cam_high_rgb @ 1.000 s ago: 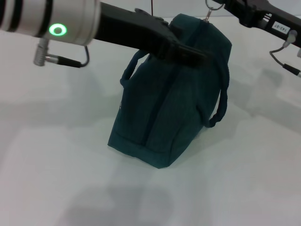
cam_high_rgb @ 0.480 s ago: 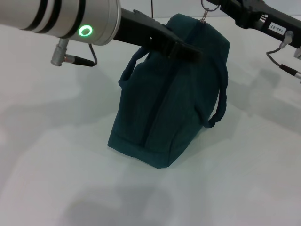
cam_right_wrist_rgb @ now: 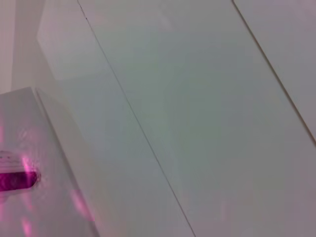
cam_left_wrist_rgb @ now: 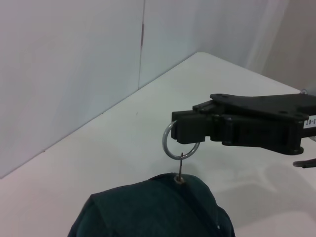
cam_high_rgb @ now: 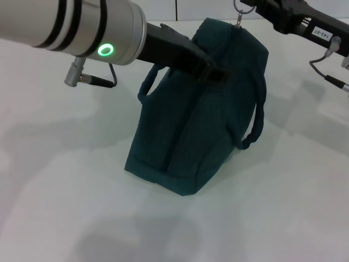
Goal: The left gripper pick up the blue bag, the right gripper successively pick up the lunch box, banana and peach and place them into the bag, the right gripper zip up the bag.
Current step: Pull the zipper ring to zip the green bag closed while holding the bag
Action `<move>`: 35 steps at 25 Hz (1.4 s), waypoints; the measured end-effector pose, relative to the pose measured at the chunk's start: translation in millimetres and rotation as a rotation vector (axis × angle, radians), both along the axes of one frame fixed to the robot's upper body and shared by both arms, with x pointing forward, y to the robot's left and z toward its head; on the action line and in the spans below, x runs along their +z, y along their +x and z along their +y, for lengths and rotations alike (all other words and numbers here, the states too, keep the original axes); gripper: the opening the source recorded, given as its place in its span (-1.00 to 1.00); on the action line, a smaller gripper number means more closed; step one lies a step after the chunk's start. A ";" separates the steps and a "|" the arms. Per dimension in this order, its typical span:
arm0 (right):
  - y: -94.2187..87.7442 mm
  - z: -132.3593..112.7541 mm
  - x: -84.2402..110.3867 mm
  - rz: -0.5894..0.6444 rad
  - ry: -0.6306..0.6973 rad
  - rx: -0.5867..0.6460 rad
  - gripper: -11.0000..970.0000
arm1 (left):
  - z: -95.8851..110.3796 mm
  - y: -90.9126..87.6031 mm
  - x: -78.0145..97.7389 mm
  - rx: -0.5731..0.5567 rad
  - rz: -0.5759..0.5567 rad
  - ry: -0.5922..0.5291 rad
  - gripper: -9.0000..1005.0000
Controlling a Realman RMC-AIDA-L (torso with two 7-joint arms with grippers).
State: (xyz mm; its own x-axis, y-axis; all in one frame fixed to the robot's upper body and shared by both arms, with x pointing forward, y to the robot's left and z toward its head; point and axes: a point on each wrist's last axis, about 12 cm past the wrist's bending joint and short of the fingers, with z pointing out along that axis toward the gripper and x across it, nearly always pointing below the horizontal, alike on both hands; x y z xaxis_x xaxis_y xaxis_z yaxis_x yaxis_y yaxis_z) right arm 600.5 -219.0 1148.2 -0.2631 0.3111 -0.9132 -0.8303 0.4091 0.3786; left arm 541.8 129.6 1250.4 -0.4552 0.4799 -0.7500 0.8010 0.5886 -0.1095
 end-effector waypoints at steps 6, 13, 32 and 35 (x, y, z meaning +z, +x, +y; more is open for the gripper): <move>-0.4 -0.6 -0.5 0.002 0.000 -0.002 -0.77 | -0.6 -0.3 -0.8 -0.016 -0.017 0.010 0.30; -1.0 -1.4 -1.3 0.005 0.002 -0.004 -0.77 | -1.8 -0.6 -2.5 -0.034 -0.047 0.020 -0.29; 0.7 -34.4 -27.9 0.133 0.013 -0.185 -0.76 | 6.2 -4.2 1.3 -0.113 -0.085 -0.036 -0.90; -0.5 -40.0 -38.1 0.174 -0.008 -0.229 -0.76 | 9.1 -3.3 5.0 -0.114 -0.094 -0.065 -0.90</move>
State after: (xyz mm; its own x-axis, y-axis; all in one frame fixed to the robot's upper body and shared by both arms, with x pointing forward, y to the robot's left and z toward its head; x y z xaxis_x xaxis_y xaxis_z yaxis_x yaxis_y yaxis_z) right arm 600.0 -259.0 1110.1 -0.3401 0.3734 -0.8631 -0.6388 0.5817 0.5035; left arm 538.5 138.7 1255.5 -0.3273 0.4734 -0.8178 0.8704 0.4878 -0.0660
